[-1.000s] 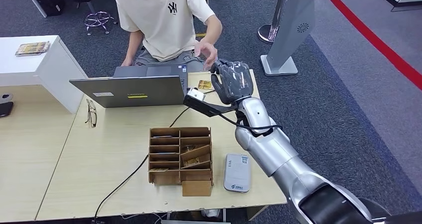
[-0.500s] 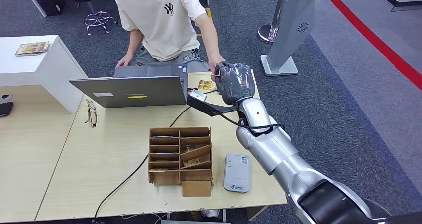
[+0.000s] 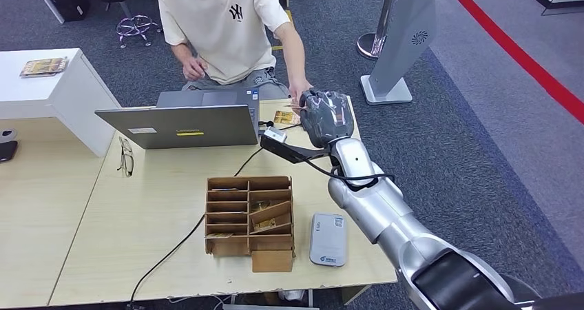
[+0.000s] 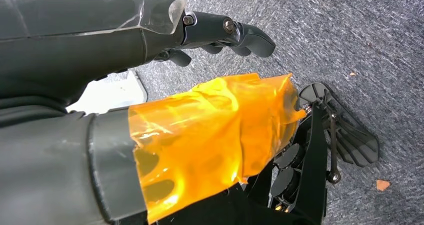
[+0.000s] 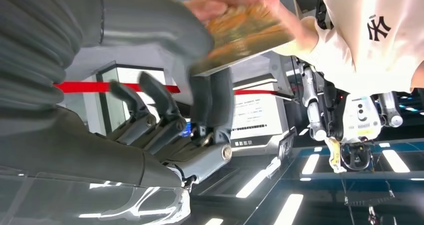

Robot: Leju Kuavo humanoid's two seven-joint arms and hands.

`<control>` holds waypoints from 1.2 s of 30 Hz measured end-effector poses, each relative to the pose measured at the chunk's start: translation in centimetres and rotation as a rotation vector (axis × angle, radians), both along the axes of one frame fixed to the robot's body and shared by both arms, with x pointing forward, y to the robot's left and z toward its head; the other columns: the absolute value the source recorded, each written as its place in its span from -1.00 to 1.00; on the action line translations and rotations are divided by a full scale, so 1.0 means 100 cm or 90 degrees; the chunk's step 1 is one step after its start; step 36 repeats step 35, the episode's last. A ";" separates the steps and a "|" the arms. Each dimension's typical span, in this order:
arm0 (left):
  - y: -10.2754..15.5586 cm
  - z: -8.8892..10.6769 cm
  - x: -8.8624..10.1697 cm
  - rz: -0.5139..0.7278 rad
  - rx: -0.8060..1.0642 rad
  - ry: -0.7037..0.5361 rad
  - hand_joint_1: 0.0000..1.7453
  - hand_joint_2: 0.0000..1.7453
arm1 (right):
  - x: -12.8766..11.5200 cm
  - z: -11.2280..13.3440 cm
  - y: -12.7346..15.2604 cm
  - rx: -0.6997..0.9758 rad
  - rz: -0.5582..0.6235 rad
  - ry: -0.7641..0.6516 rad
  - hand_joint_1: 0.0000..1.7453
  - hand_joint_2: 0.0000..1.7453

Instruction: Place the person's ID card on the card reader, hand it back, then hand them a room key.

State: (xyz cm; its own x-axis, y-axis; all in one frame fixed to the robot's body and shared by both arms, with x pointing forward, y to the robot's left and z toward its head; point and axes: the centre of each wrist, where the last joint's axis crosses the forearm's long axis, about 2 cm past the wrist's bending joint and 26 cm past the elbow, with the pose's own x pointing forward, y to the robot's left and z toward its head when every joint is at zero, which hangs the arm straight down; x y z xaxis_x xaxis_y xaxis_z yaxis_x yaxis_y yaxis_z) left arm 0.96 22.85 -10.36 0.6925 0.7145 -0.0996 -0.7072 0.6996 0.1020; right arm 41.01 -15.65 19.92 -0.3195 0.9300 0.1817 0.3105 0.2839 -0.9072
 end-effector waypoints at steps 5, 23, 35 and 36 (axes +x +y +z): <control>0.000 0.000 0.001 0.001 0.000 0.000 -1.00 -1.00 | 0.000 -0.002 0.001 -0.009 -0.002 0.020 -1.00 1.00; -0.003 0.000 -0.002 0.027 0.011 -0.002 -1.00 -1.00 | -0.025 -0.019 0.009 0.145 0.066 0.045 -1.00 1.00; -0.014 0.000 -0.006 0.096 0.030 -0.021 -1.00 -1.00 | -0.098 -0.041 0.007 0.623 0.207 0.059 -1.00 0.33; -0.014 0.000 -0.006 0.096 0.030 -0.021 -1.00 -1.00 | -0.098 -0.041 0.007 0.623 0.207 0.059 -1.00 0.33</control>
